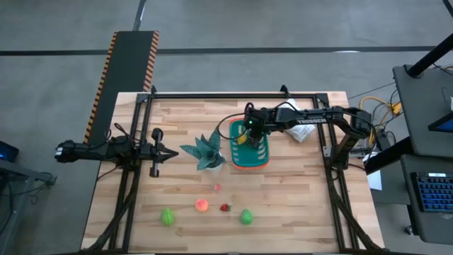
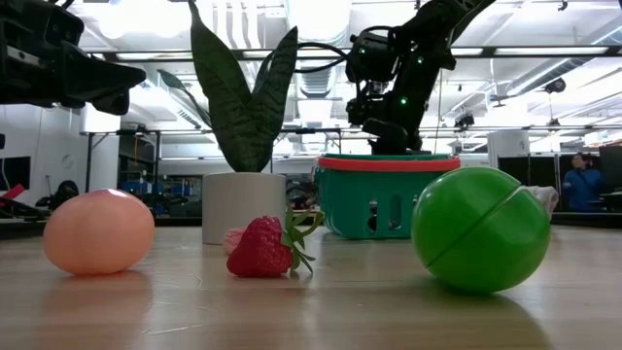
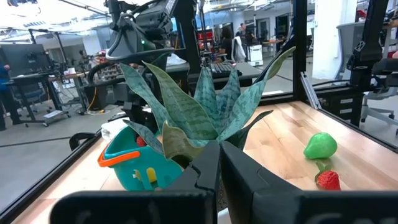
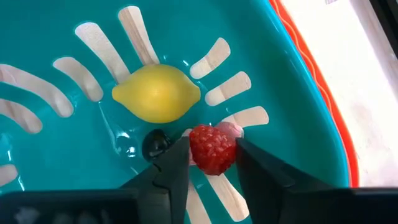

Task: Build produce basket
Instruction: Put the raspberry into the basket, then put the pear into the basket

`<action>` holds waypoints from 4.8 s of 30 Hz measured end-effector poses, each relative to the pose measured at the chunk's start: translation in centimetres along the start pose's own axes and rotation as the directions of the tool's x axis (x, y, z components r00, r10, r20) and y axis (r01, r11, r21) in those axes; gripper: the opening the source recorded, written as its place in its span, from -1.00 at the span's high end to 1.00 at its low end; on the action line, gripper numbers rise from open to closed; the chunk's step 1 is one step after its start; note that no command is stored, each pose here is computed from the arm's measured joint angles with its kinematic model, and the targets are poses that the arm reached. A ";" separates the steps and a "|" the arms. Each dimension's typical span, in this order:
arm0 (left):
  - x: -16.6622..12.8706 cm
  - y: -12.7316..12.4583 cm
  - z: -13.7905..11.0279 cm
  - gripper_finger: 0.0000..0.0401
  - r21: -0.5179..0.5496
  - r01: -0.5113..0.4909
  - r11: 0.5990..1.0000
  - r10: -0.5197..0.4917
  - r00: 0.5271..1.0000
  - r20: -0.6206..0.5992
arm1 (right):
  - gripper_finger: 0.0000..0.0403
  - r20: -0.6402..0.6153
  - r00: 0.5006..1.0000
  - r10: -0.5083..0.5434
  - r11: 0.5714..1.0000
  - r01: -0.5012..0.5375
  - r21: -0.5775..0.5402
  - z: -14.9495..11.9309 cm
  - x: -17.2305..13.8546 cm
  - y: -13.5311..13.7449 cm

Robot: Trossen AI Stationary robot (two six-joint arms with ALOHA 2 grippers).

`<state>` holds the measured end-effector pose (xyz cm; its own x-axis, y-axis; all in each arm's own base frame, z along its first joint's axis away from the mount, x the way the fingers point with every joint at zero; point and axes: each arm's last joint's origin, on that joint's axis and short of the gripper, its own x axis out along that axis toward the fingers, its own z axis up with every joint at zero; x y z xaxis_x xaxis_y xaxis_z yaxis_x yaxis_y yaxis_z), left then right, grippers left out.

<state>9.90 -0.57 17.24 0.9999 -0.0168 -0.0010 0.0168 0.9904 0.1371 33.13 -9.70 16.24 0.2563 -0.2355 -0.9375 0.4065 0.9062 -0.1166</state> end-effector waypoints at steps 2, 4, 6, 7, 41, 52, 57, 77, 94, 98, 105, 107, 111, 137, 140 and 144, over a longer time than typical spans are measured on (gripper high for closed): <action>0.0 0.0 0.0 1.00 0.000 0.000 1.000 0.000 1.000 0.000 | 0.37 0.000 1.000 0.000 1.000 0.000 0.000 0.0 0.0 0.0; 0.0 0.0 0.0 1.00 0.000 0.000 1.000 0.000 1.000 0.000 | 0.34 0.000 1.000 0.000 1.000 0.000 0.000 0.0 0.0 0.0; 0.0 0.0 0.0 1.00 0.000 0.000 1.000 0.000 1.000 0.000 | 0.32 0.000 1.000 0.000 1.000 0.000 0.000 0.0 0.0 0.0; 0.0 0.0 0.0 1.00 0.000 0.000 1.000 0.000 1.000 0.000 | 0.32 0.000 1.000 0.000 1.000 0.000 0.000 0.0 0.0 0.0; 0.0 0.0 0.0 1.00 0.000 0.000 1.000 0.000 1.000 0.000 | -0.14 0.520 0.741 0.424 0.891 -0.238 -0.387 -7.3 -22.7 8.2; 0.0 0.0 0.0 1.00 0.000 0.000 1.000 0.000 1.000 0.000 | -0.20 0.346 0.658 0.669 0.697 -0.394 -0.598 -10.7 -23.9 13.7; 0.0 0.0 0.0 1.00 0.000 0.000 1.000 0.000 1.000 0.000 | -0.43 0.311 0.728 0.612 0.733 -0.373 -0.569 -10.4 -21.7 15.4; 0.0 0.0 0.0 1.00 0.000 0.000 1.000 0.000 1.000 0.000 | -0.64 0.148 0.792 0.593 0.756 -0.483 -0.441 -11.1 -19.0 17.6; 0.0 0.0 0.0 1.00 0.000 0.000 1.000 0.000 1.000 0.000 | -0.63 0.108 0.772 0.626 0.719 -0.519 -0.463 -13.9 -19.6 20.6; 0.0 0.0 0.0 1.00 0.000 0.000 1.000 0.000 1.000 0.000 | -0.63 0.117 0.781 0.613 0.729 -0.502 -0.465 -14.0 -19.4 20.8; 0.0 0.0 0.0 1.00 0.000 0.000 1.000 0.000 1.000 0.000 | -0.62 0.161 0.799 0.580 0.761 -0.459 -0.459 -13.9 -19.3 20.7; 0.0 0.0 0.0 1.00 0.000 0.000 1.000 0.000 1.000 0.000 | -0.62 0.165 0.800 0.577 0.763 -0.456 -0.458 -13.9 -19.3 20.7; 0.0 0.0 0.0 1.00 0.000 0.000 1.000 0.000 1.000 0.000 | -0.62 0.173 0.811 0.560 0.773 -0.436 -0.461 -13.9 -19.0 20.9; 0.0 0.0 0.0 1.00 0.000 0.000 1.000 0.000 1.000 0.001 | -0.62 0.141 0.924 0.355 0.740 -0.186 -0.646 -12.9 -9.9 29.8; 0.0 0.0 0.0 1.00 0.000 0.000 1.000 0.000 1.000 0.000 | -0.62 0.146 0.930 0.337 0.746 -0.168 -0.645 -12.9 -9.3 30.1; 0.0 0.0 0.0 1.00 0.000 0.000 1.000 0.000 1.000 0.001 | -0.62 0.163 0.934 0.318 0.769 -0.154 -0.620 -13.0 -8.8 30.2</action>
<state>9.89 -0.57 17.24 0.9999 -0.0169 0.0003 0.0167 0.9904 0.1371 31.76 24.32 16.72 0.5118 0.0113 -0.8590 -0.2710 0.9510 -0.1489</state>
